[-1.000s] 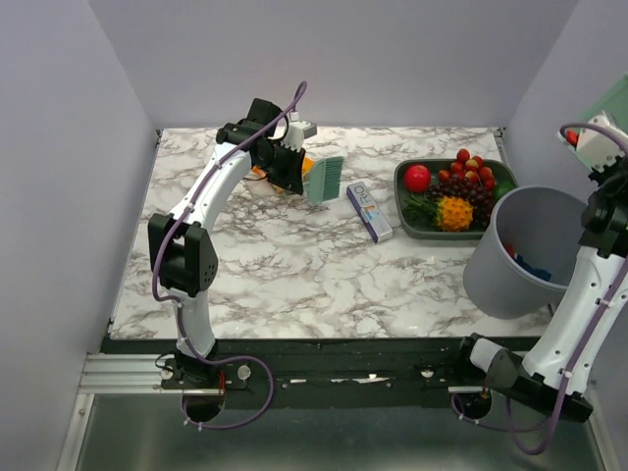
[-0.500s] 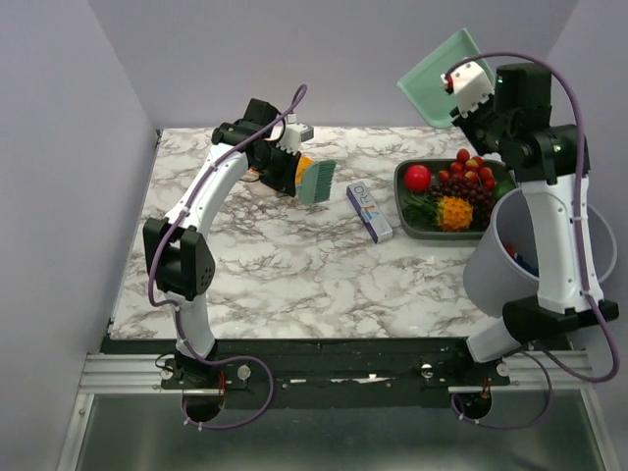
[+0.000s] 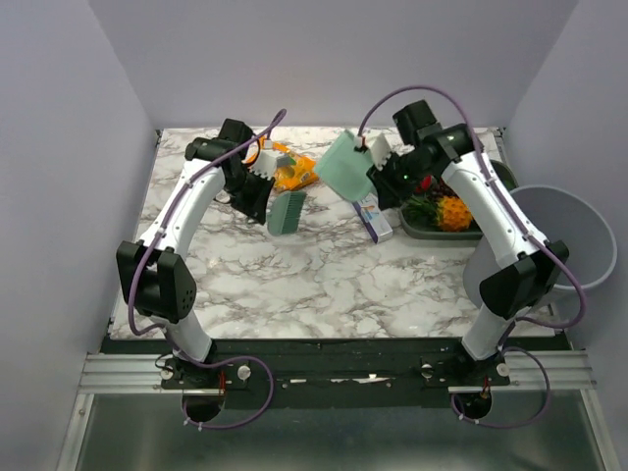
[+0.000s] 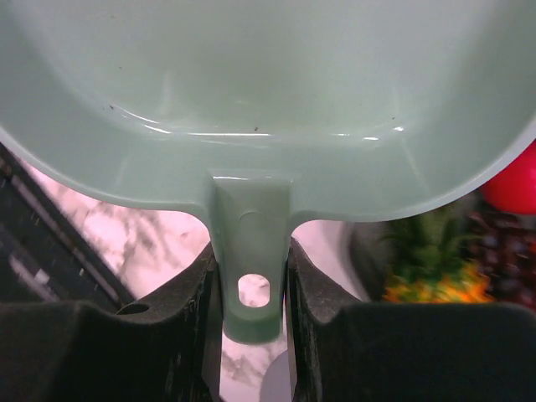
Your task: Sweep away the paper scraps from the table
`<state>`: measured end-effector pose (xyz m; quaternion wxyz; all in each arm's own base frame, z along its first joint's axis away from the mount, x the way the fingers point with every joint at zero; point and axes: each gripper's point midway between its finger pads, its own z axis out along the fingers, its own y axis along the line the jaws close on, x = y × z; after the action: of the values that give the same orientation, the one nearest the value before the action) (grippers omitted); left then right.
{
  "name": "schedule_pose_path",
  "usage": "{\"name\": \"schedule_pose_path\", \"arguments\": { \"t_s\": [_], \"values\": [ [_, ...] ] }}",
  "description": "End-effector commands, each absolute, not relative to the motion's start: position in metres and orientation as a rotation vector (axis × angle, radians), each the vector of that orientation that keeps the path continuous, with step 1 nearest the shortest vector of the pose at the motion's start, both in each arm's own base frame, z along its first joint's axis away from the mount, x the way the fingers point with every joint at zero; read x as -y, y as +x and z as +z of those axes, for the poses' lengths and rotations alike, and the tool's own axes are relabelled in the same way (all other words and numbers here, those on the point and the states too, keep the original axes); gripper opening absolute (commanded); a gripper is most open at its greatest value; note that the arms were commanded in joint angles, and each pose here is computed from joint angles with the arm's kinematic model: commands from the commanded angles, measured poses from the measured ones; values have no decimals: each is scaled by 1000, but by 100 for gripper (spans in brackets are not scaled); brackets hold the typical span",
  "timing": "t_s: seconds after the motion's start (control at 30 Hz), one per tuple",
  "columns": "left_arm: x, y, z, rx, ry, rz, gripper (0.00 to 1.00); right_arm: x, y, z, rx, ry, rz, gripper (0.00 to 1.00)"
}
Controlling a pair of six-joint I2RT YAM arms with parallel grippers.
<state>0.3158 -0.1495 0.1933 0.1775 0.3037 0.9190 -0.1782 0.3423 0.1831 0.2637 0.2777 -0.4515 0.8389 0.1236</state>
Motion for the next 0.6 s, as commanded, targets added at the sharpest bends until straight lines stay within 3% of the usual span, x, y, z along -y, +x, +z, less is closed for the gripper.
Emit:
{"name": "schedule_pose_path", "arguments": {
  "t_s": [0.0, 0.57],
  "values": [
    [122, 299, 186, -2738, 713, -691, 0, -202, 309, 213, -2277, -1411, 506, 1],
    [81, 299, 123, -2925, 135, -1134, 0, -208, 237, 75, -2414, -1798, 487, 1]
  ]
}}
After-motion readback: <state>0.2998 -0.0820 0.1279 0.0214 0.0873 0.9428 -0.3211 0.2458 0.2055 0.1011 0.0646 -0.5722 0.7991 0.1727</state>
